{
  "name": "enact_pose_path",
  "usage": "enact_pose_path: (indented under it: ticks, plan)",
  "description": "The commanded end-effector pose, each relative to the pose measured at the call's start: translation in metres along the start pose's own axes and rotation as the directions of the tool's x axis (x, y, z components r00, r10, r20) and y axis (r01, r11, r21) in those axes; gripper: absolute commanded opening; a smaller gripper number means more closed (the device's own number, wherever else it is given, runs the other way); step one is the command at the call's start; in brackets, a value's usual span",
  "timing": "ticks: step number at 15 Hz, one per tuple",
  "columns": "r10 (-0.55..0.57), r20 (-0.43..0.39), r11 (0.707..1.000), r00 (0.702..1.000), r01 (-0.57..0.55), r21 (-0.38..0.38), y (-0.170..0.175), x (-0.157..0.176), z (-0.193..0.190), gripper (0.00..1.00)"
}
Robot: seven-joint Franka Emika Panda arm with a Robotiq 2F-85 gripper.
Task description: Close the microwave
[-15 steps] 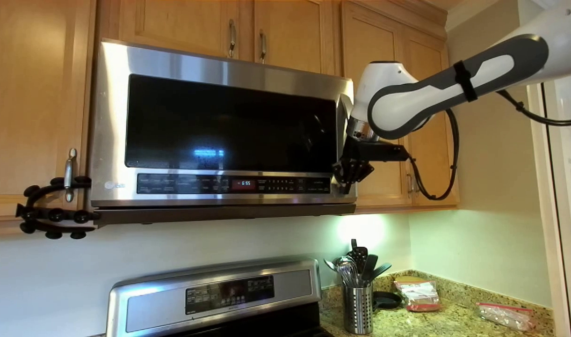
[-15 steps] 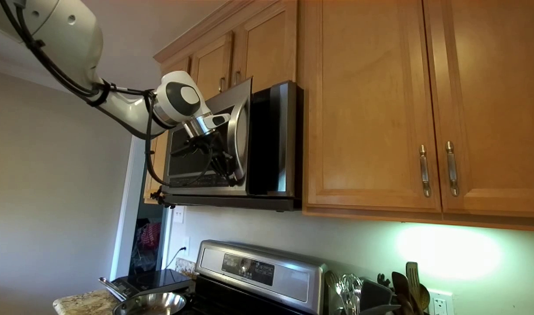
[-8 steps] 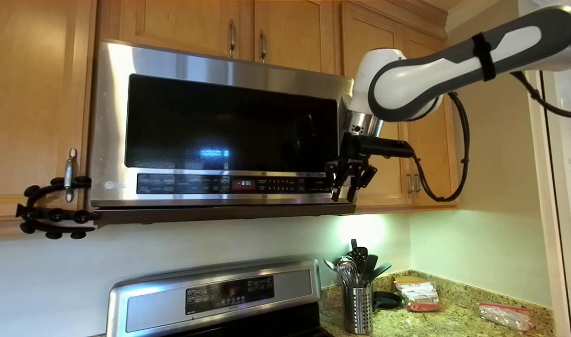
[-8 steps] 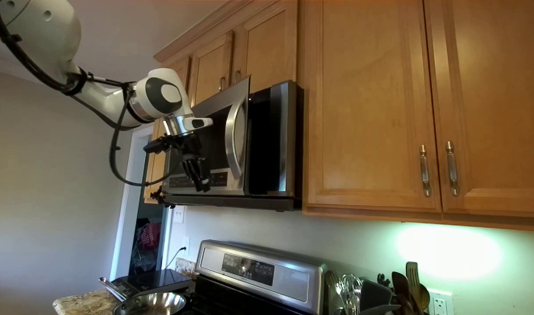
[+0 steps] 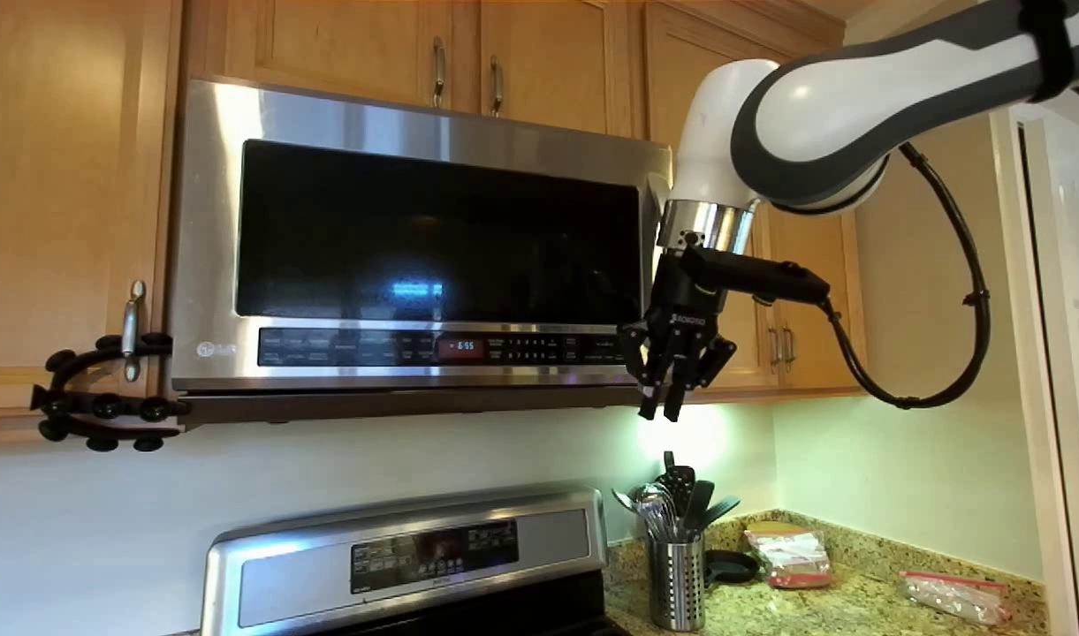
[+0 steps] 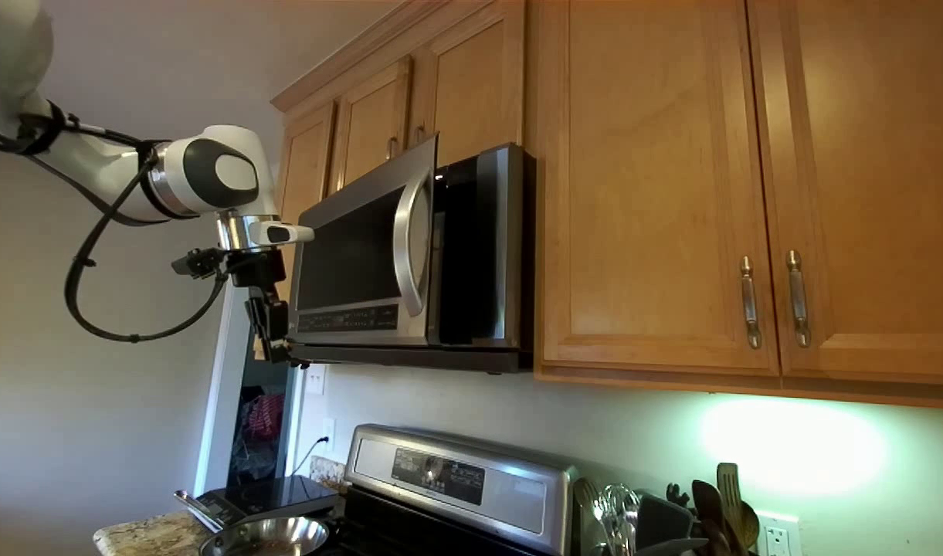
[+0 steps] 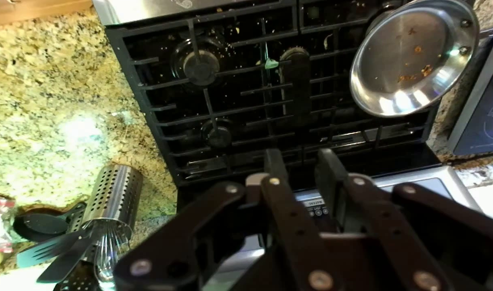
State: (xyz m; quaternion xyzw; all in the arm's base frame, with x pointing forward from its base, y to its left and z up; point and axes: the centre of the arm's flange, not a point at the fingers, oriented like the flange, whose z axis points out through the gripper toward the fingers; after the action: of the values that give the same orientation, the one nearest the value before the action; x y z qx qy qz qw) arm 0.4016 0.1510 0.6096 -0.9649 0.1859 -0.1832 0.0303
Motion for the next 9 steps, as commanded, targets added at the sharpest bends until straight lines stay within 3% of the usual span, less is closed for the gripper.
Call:
enact_pose_path:
  ticks: [1, 6, 7, 8, 9]
  plan:
    - [0.037, -0.071, 0.998, 0.997, -0.041, -0.055, 0.027, 0.011, -0.017, 0.04]
    - [0.045, -0.125, 0.994, 0.991, -0.057, -0.096, 0.055, 0.058, -0.03, 0.02]
    - [0.05, -0.12, 0.995, 0.991, -0.06, -0.079, 0.048, 0.042, -0.025, 0.07]
    - [0.053, -0.123, 0.995, 0.991, -0.063, -0.079, 0.051, 0.046, -0.026, 0.02]
    - [0.053, -0.121, 0.995, 0.991, -0.062, -0.079, 0.051, 0.046, -0.025, 0.05]
